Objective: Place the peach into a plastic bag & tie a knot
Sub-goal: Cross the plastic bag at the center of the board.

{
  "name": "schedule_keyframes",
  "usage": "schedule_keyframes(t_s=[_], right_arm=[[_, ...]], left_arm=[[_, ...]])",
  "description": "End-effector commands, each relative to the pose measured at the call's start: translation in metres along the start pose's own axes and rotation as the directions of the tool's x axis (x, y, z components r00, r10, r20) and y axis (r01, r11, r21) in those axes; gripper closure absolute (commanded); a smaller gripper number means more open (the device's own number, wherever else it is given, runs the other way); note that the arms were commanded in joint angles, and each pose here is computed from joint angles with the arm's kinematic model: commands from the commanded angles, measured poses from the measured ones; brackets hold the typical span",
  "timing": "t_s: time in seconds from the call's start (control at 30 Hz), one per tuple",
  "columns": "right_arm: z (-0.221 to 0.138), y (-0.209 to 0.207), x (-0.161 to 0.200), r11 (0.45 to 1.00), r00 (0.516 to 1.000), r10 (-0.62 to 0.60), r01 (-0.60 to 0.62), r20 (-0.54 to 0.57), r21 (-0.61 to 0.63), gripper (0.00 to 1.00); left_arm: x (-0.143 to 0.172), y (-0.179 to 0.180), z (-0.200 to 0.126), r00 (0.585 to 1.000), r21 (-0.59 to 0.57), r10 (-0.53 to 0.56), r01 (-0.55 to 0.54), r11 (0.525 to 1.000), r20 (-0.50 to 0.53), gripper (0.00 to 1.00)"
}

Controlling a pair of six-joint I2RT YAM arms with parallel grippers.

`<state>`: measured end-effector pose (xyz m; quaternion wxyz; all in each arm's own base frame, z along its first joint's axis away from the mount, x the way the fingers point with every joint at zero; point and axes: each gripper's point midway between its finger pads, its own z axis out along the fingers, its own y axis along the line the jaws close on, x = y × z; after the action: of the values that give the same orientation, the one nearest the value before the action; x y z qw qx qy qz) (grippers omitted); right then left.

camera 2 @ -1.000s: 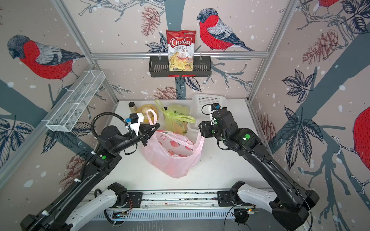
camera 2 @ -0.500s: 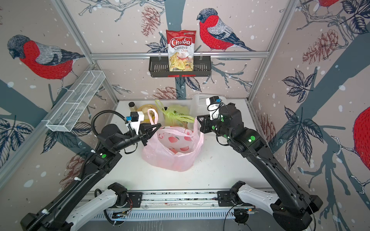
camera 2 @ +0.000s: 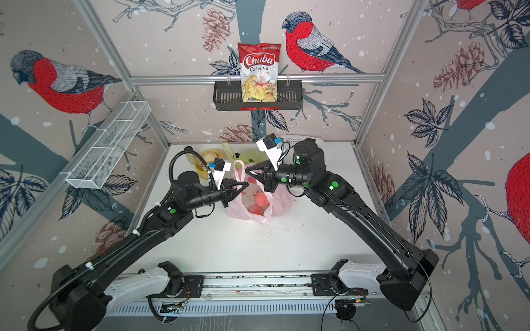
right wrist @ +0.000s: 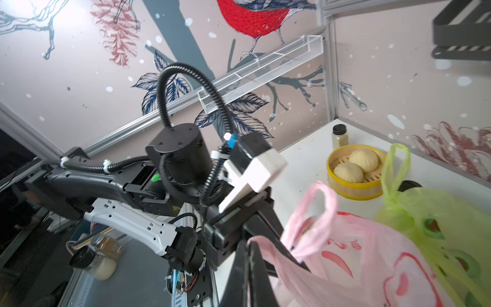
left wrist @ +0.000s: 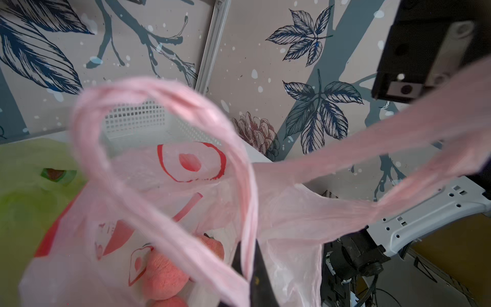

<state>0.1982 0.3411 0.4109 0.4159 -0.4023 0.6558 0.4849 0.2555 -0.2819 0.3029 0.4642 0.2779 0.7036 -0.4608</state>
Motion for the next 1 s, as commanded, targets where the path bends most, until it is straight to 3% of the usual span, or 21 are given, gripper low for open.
schedule_keyframes(t_s=[0.0, 0.23, 0.5, 0.77, 0.97], right_arm=[[0.012, 0.005, 0.003, 0.998, 0.999, -0.044, 0.043, -0.019, -0.052, 1.0], [0.022, -0.005, 0.012, 0.998, 0.997, -0.016, 0.011, -0.074, -0.056, 1.0], [0.0, 0.005, -0.008, 0.996, 0.999, -0.042, 0.04, -0.03, -0.08, 1.0], [-0.006, -0.002, 0.002, 0.995, 0.998, -0.037, 0.033, -0.045, -0.091, 1.0], [-0.001, 0.004, 0.006, 0.987, 0.998, -0.036, 0.027, -0.057, -0.157, 1.0]], left_arm=[[-0.016, -0.006, 0.009, 0.999, 0.022, 0.018, -0.019, 1.0, 0.042, 1.0], [-0.016, 0.0, 0.016, 0.998, -0.001, 0.059, -0.059, 0.998, 0.026, 1.0], [-0.03, 0.004, 0.007, 0.989, -0.081, 0.147, -0.145, 0.986, 0.01, 1.0], [-0.028, 0.017, -0.002, 0.987, -0.175, 0.16, -0.155, 0.972, 0.014, 1.0], [-0.029, 0.004, 0.005, 0.976, -0.087, 0.217, -0.214, 0.973, 0.019, 1.0]])
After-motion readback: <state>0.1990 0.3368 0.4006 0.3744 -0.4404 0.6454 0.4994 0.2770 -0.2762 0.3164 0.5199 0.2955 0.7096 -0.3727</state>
